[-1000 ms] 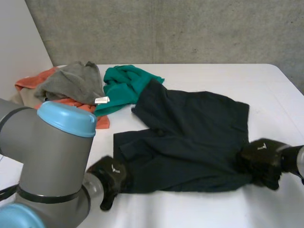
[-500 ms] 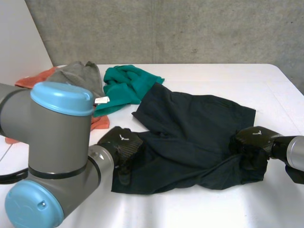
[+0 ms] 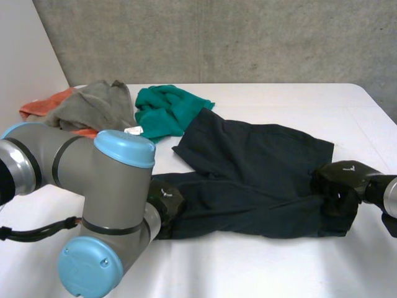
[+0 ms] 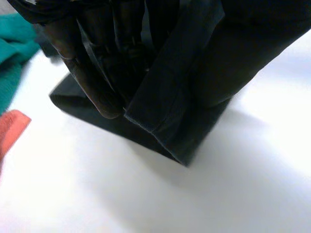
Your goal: Fold the laundry.
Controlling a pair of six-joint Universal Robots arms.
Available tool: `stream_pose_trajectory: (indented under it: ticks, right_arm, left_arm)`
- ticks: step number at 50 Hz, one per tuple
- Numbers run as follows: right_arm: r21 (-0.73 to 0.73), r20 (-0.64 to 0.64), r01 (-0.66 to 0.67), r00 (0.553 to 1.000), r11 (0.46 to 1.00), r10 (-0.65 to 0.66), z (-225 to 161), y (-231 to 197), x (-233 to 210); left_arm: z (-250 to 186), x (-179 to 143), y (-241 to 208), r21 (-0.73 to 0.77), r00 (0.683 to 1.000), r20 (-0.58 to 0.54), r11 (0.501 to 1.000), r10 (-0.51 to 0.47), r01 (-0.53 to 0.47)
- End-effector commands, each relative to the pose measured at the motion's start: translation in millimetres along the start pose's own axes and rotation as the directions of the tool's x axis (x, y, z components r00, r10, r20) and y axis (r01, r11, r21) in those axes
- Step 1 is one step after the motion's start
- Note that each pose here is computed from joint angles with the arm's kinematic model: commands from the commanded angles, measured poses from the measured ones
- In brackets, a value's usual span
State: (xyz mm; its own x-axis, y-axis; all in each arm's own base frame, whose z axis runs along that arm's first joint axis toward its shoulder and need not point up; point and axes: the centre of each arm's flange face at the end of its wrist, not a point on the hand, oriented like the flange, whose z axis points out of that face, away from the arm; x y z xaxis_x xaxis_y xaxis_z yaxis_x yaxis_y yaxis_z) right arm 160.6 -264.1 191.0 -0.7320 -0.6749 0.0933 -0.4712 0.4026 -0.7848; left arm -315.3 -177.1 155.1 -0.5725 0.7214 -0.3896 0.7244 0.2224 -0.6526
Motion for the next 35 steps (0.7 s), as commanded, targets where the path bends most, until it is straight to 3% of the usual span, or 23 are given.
stream_pose_trajectory:
  ticks: [1,5,7,12,16,22,26,29,31,35]
  right_arm:
    - [-0.169,0.228,0.165,0.966,0.972,-0.124,-29.5,11.1,-21.9]
    - [-0.165,0.34,0.308,0.91,0.937,-0.239,-38.1,12.9,-27.8]
    - [-0.156,0.329,0.312,0.911,0.937,-0.248,-33.4,11.9,-25.7]
    - [-0.109,0.19,0.197,0.966,0.974,-0.174,-5.3,3.1,-7.0]
    - [-0.024,0.058,0.149,0.987,0.989,-0.147,11.7,-8.7,14.3]
    - [0.12,-0.134,0.183,0.977,0.976,-0.166,43.6,-25.8,43.0]
    - [0.215,-0.289,0.229,0.943,0.949,-0.162,69.6,-35.7,63.9]
    - [0.277,-0.397,0.288,0.903,0.917,-0.164,90.2,-43.2,74.7]
    - [0.316,-0.466,0.354,0.866,0.88,-0.181,106.5,-48.5,79.8]
    - [0.352,-0.563,0.459,0.8,0.816,-0.207,131.7,-53.5,88.1]
  left_arm:
    - [-59.8,25.5,15.5,-0.12,0.977,-0.192,0.985,0.097,-0.121]
    - [-75.6,25.1,12.3,-0.148,0.965,-0.221,0.973,0.139,-0.174]
    - [-71.2,19.3,0.7,-0.102,0.973,-0.178,0.981,0.147,-0.167]
    - [-44.3,-20.1,-45.9,0.048,0.992,0.041,0.991,0.119,-0.121]
    - [-18.6,-47.2,-84.1,0.198,0.984,0.168,0.976,0.061,-0.094]
    - [30.8,-67.6,-123.3,0.384,0.966,0.258,0.915,0.02,-0.122]
    - [62.2,-73.2,-142.5,0.48,0.946,0.323,0.859,0.019,-0.181]
    - [80.5,-83.5,-159.6,0.558,0.914,0.407,0.794,-0.009,-0.24]
    - [92.1,-94.3,-167.7,0.596,0.884,0.466,0.754,-0.044,-0.277]
    - [105.9,-100.8,-174.4,0.649,0.86,0.502,0.699,-0.096,-0.301]
